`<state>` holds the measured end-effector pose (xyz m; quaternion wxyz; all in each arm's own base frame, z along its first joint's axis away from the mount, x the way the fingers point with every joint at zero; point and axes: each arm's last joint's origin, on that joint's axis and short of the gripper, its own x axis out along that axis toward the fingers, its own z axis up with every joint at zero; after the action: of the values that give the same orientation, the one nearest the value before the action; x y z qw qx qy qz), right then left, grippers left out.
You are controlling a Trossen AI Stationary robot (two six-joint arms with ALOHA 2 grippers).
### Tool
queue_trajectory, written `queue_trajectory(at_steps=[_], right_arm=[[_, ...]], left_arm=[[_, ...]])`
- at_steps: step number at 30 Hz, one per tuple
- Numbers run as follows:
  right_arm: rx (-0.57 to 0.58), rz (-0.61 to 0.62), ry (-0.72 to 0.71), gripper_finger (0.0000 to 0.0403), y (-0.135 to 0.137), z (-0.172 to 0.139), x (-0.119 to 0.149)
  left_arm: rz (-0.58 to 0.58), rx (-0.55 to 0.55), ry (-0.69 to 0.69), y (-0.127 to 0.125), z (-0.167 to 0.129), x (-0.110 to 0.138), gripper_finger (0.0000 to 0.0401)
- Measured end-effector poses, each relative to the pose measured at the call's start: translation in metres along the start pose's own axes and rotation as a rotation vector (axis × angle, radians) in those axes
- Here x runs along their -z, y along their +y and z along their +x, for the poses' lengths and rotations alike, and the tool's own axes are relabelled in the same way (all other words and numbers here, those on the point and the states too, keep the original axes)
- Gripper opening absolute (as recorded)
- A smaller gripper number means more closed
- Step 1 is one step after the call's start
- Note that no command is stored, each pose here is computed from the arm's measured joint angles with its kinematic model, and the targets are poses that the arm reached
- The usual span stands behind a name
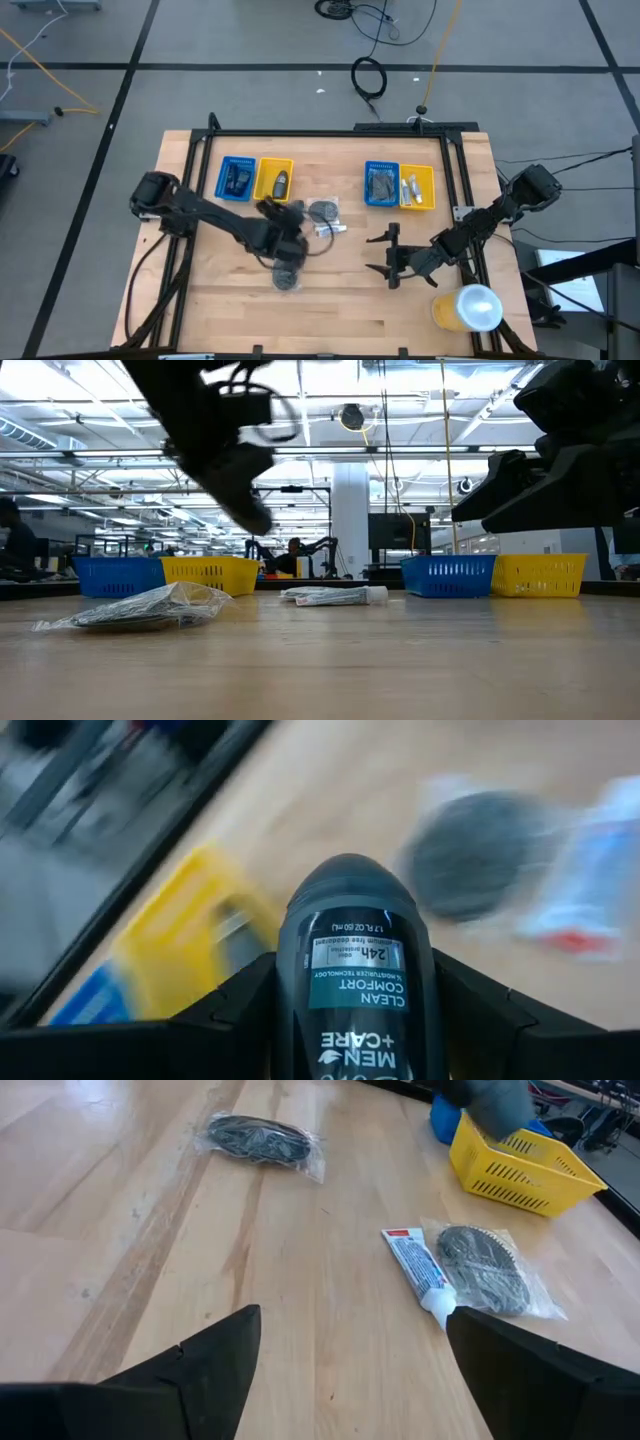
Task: Pick & Place Travel size toiletries
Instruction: Put the gray deodorant into the left yellow bin
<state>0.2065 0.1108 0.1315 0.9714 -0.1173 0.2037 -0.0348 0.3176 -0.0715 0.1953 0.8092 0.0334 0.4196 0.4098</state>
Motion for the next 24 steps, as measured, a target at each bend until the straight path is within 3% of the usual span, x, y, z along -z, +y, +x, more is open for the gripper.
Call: queue_trajectory(at_steps=[4,10,16,24], right_arm=[[-0.001,0.001,-0.001,0.0309,0.0,0.0,0.0],[-0.003,0.007,-0.006,0.0309,0.0,0.0,-0.001],[-0.004,0.007,-0.004,0.0309,0.0,0.0,0.0],[-0.004,0.007,-0.002,0.0308,0.0,0.0,0.0]], left_arm=[[-0.135,-0.168,0.112,0.038,0.014,0.003,0.0207],[-0.276,-0.304,0.263,0.085,0.066,0.008,0.0229],[-0.373,-0.264,0.319,0.11,0.107,0.004,0.023],[-0.405,-0.16,0.305,0.112,0.119,-0.005,0.022]])
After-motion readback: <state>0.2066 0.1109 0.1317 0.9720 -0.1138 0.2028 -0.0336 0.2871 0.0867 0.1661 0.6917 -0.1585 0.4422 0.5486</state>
